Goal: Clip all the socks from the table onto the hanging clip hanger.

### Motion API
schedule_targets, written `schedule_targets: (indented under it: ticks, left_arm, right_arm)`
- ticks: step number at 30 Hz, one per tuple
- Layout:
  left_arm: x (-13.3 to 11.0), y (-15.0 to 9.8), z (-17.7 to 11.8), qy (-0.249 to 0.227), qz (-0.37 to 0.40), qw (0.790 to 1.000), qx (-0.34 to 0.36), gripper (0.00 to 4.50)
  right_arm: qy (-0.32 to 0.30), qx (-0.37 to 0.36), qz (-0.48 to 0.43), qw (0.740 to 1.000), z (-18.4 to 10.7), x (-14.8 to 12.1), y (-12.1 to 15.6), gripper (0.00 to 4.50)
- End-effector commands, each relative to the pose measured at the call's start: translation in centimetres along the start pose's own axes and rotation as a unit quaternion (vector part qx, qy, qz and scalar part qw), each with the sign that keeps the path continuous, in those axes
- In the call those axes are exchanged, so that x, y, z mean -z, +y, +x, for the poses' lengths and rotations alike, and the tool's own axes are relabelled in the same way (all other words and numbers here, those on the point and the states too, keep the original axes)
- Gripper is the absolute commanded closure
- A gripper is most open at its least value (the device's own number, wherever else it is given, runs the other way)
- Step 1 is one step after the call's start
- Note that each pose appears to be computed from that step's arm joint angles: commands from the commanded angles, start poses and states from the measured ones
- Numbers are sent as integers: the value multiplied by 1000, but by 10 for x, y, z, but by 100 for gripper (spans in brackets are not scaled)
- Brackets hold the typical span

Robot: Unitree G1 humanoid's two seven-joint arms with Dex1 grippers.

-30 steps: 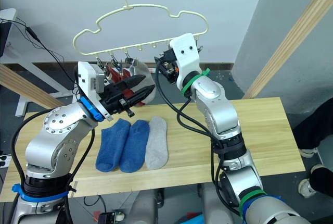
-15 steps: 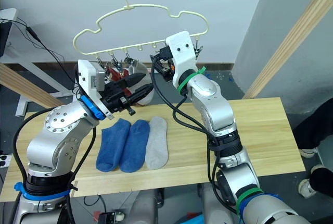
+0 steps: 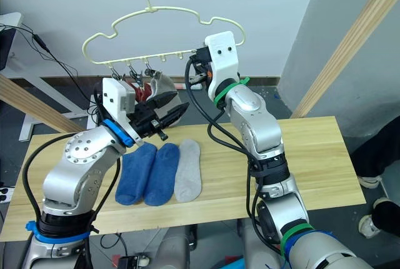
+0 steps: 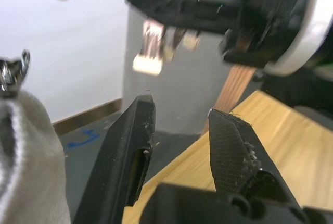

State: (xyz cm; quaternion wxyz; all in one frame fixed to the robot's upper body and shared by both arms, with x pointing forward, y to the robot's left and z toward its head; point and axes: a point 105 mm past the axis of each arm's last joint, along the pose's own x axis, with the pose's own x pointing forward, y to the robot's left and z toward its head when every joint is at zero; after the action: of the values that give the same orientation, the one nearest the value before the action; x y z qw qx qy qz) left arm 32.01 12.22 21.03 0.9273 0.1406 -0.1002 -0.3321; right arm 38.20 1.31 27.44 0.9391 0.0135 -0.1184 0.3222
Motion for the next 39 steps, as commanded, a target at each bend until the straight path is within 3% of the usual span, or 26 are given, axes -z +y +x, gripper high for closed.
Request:
schedule_targets:
  ticks: [1, 7, 14, 23, 26, 32, 37, 39]
  left_arm:
    - [3, -22, -2, 2, -1, 1000, 16, 194]
    - [69, -33, 1, 98, -52, 991, -72, 18]
    - [135, -39, 11, 197, -116, 961, -154, 18]
    - [169, -46, 10, 265, -148, 938, -166, 18]
    - [174, -44, 2, 283, -140, 934, -167, 76]
    - [178, -37, -8, 300, -117, 929, -182, 250]
    - [174, -35, -7, 289, -97, 935, -181, 407]
    - [166, -33, -3, 270, -84, 942, -181, 447]
  right_arm:
    - [-31, -14, 3, 999, 1, -19, 6, 450]
    - [-27, -21, 4, 999, 1, -18, 9, 450]
    - [-16, -31, 4, 999, -1, -16, 13, 450]
    - [-12, -37, 9, 999, -1, -15, 18, 450]
    - [-13, -37, 10, 999, -1, -16, 18, 450]
    - [-13, -37, 13, 999, -1, -16, 18, 450]
    - [-14, -37, 14, 999, -1, -16, 18, 450]
    - [-13, -36, 14, 999, -1, -16, 18, 450]
